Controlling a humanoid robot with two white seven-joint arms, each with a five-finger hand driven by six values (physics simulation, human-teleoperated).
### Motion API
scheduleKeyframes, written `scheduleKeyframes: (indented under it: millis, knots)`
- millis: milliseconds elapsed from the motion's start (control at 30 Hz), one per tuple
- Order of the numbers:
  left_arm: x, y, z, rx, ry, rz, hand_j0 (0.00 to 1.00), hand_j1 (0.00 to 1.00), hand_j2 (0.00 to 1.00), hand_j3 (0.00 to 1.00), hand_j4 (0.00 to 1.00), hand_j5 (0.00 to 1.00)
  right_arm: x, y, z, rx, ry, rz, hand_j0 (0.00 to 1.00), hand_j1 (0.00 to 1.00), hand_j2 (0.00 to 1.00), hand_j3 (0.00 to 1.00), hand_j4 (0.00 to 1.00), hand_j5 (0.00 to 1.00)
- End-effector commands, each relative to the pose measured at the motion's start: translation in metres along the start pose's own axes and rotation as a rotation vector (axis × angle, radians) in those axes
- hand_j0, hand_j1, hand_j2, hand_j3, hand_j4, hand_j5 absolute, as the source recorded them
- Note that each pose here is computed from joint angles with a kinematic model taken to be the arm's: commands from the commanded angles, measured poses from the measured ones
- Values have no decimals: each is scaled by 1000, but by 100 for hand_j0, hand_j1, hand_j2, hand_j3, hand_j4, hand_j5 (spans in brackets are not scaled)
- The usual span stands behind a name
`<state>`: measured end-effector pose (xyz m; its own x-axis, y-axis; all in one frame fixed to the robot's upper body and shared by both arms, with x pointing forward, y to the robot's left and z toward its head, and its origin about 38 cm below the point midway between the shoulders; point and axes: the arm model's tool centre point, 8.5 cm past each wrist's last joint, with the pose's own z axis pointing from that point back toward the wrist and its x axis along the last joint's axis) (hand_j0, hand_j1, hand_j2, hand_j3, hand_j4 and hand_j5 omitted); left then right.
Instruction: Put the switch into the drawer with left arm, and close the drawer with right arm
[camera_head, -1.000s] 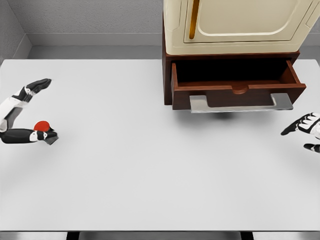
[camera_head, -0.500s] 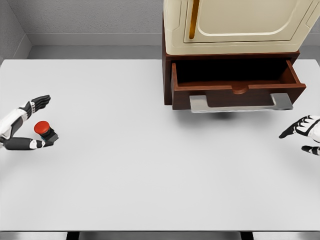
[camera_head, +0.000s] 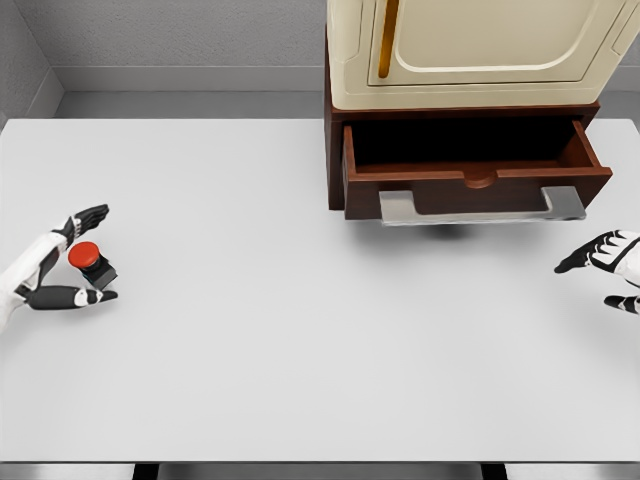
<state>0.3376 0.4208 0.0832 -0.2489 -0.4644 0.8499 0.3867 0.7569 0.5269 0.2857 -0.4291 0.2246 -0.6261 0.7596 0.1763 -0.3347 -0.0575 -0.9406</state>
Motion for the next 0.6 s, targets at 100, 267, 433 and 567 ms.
scheduleKeyframes:
  millis: [100,267,433,567]
  knots:
    - [-9,-2,5,9,12,5,96,96,96,96,96,96,0,0,0,-1,-1,-4,77,77,77,77,77,77]
    - [-9,7,2,31,13,6,96,96,96,96,96,96,0,1,0,1,0,-7,76,76,76,76,76,76]
    - [-17,9,5,37,36,16,89,89,89,89,89,89,0,0,0,1,-2,-5,75,75,75,75,75,75]
    - [-19,8,6,36,43,21,78,78,78,78,78,78,0,0,0,2,-1,-6,75,75,75,75,75,75]
